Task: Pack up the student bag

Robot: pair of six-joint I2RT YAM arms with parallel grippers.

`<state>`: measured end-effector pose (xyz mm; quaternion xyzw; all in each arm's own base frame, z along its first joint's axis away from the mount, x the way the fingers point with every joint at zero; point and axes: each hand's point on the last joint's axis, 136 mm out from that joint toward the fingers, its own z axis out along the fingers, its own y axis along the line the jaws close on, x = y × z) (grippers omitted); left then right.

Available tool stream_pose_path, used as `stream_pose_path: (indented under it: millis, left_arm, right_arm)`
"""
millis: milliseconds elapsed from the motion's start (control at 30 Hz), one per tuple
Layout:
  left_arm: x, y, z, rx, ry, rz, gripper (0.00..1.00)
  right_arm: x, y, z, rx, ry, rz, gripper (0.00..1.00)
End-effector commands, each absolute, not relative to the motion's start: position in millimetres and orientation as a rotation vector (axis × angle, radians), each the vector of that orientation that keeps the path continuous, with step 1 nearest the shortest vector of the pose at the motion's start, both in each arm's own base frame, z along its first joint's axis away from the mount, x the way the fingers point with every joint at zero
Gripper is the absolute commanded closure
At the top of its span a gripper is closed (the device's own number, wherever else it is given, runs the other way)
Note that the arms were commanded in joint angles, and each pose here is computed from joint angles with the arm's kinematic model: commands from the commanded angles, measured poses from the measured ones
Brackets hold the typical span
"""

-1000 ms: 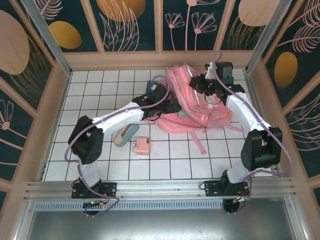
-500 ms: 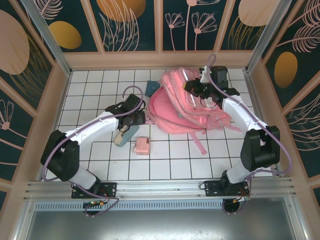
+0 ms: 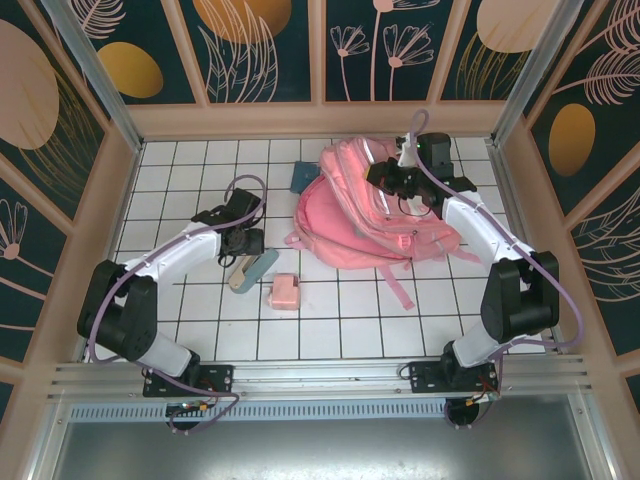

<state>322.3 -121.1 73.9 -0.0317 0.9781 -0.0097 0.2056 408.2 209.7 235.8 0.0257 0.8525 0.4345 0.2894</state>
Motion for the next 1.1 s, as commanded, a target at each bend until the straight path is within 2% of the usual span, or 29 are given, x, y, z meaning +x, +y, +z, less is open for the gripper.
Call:
stream_pose_path:
  millis: [0, 367, 533, 700, 800, 933, 1067]
  left_arm:
    - [319, -122, 61, -0.026, 2.771, -0.041, 0.42]
    - [310, -117, 28, -0.008, 2.854, 0.008, 0.55]
    - [307, -119, 23, -0.008, 2.867, -0.012, 0.68]
    - [307, -120, 28, -0.010, 2.854, -0.032, 0.73]
    - [306, -119, 28, -0.013, 2.852, -0.027, 0.81]
    - [306, -119, 33, -0.029, 2.841, -0.037, 1.00]
    - [311, -124, 49, -0.040, 2.804, -0.079, 1.00]
  right_arm:
    - [399, 221, 269, -0.026, 2.179, 1.212, 1.00]
    - [400, 220, 272, -0.032, 2.180, 1.199, 1.00]
    - [401, 218, 273, -0.029, 2.182, 1.189, 1.00]
    - [402, 216, 274, -0.027, 2.179, 1.187, 1.00]
    - [404, 216, 274, -0.021, 2.176, 1.186, 1.00]
    - [405, 214, 275, -0.014, 2.174, 1.185, 1.00]
    - [407, 211, 277, -0.010, 2.167, 1.180, 1.00]
